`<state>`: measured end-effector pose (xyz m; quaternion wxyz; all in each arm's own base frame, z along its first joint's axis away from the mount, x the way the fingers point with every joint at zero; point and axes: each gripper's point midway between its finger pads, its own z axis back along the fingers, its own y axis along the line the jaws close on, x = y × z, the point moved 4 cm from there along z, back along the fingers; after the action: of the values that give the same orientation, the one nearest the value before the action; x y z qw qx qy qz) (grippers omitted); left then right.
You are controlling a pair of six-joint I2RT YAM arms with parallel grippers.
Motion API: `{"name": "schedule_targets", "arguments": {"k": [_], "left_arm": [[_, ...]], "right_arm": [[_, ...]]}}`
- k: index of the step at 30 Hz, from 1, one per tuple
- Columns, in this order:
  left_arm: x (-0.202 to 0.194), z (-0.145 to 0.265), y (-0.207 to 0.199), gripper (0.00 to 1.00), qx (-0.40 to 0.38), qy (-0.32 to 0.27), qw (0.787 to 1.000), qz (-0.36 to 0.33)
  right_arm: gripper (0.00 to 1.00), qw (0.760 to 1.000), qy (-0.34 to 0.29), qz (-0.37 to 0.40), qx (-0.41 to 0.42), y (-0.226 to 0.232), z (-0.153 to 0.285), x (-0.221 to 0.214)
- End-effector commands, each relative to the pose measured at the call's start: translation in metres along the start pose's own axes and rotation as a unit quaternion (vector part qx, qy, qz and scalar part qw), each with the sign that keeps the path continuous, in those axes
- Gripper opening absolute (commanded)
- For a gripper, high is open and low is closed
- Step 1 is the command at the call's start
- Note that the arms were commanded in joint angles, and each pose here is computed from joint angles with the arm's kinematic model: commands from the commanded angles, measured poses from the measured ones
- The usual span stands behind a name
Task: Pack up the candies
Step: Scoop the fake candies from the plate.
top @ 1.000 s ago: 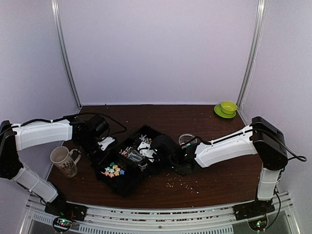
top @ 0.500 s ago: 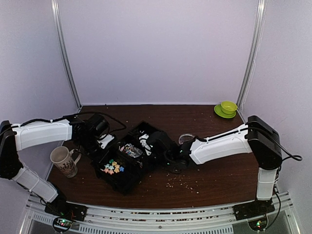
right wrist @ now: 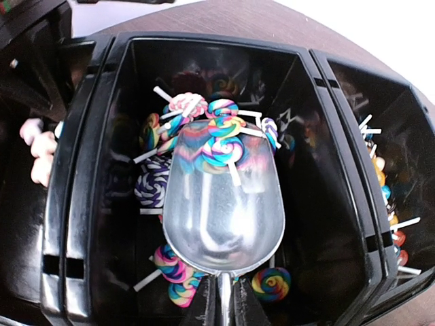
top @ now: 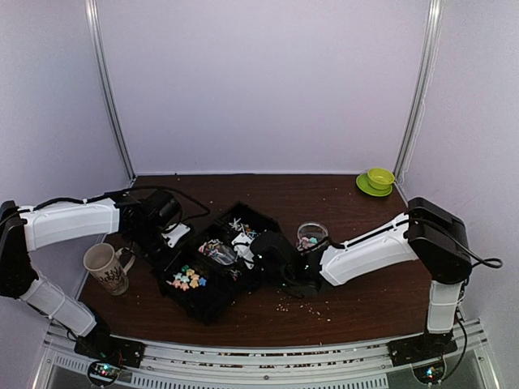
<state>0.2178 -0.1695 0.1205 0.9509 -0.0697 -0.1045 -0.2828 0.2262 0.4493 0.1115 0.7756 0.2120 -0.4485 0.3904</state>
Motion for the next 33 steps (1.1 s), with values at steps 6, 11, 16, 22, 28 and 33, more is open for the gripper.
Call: {"name": "schedule_targets", "arguments": {"k": [6, 11, 16, 22, 28, 33], "left_arm": [[0.067, 0.046, -0.045, 0.00, -0.111, -0.189, 0.972, -0.081], [0.067, 0.048, -0.045, 0.00, -0.109, -0.193, 0.972, -0.082], [0.067, 0.050, -0.043, 0.00, -0.104, -0.196, 0.971, -0.084], [0.067, 0.050, -0.042, 0.00, -0.099, -0.198, 0.971, -0.085], [0.067, 0.050, -0.041, 0.00, -0.096, -0.200, 0.971, -0.085], [0.067, 0.047, -0.041, 0.00, -0.095, -0.197, 0.972, -0.084]], "right_arm": [[0.00, 0.984, -0.021, 0.163, 0.067, 0.032, 0.011, 0.004], [0.00, 0.955, 0.035, 0.278, 0.096, 0.032, 0.028, -0.010], [0.00, 0.926, 0.078, 0.345, 0.132, 0.030, 0.047, -0.017], [0.00, 0.934, 0.085, 0.256, 0.236, 0.046, 0.050, -0.007], [0.00, 0.983, 0.005, 0.108, 0.148, 0.034, 0.023, 0.009], [0.00, 0.989, -0.066, 0.032, 0.125, 0.029, 0.025, 0.021]]}}
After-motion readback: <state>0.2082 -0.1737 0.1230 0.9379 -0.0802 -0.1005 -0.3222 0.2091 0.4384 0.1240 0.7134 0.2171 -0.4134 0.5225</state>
